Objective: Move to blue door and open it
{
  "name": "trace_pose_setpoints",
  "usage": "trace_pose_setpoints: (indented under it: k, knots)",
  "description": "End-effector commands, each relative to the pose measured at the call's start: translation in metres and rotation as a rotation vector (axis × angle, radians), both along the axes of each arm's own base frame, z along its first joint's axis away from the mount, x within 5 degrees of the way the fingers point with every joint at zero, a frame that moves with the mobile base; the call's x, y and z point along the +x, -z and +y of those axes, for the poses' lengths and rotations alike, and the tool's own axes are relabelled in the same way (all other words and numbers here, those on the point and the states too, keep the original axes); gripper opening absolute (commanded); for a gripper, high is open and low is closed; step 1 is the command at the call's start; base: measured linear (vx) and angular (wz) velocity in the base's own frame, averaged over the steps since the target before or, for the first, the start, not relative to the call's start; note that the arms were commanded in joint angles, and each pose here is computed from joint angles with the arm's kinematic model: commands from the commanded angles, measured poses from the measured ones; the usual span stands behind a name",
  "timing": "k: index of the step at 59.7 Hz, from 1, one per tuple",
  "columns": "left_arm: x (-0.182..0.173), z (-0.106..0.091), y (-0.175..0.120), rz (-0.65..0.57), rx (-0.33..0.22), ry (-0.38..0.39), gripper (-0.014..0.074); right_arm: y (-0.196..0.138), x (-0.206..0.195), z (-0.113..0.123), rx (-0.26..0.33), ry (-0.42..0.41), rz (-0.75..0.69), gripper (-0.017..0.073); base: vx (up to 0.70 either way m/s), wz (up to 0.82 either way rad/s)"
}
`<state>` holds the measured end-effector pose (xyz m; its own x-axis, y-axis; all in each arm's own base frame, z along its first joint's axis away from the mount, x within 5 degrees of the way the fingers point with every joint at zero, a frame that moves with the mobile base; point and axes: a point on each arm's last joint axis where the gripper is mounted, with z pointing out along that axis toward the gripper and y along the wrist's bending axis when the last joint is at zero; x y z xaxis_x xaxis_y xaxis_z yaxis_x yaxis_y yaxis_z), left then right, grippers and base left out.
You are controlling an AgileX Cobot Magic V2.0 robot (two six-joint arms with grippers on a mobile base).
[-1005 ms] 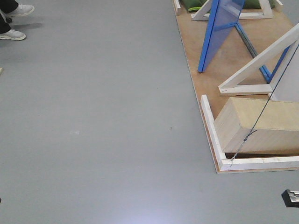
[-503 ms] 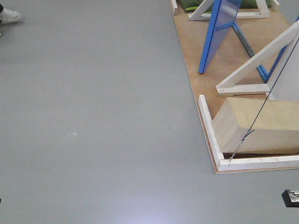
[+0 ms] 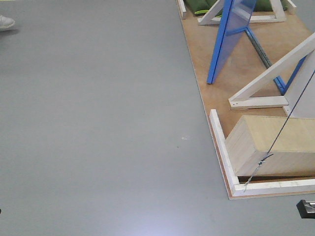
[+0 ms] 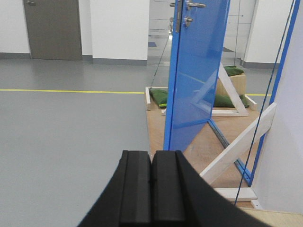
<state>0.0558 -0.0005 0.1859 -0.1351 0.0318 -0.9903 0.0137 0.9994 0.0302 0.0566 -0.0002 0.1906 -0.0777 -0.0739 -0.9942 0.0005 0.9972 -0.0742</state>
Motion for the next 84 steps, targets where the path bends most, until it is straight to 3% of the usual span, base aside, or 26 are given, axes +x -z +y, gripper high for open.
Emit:
trace_pose_setpoints:
  k: [1,84]
  knots:
    - [0.0,-0.0004,-0.0064,-0.092,-0.004,0.007,0.007,-0.0015,0.0,-0.0005,-0.006,0.006,-0.077,-0.0008,0.26,-0.13]
    - [0.0,-0.0004,-0.0064,-0.092,-0.004,0.007,0.007,-0.0015,0.0,-0.0005,-0.006,0.006,-0.077,-0.0008,0.4,0.02]
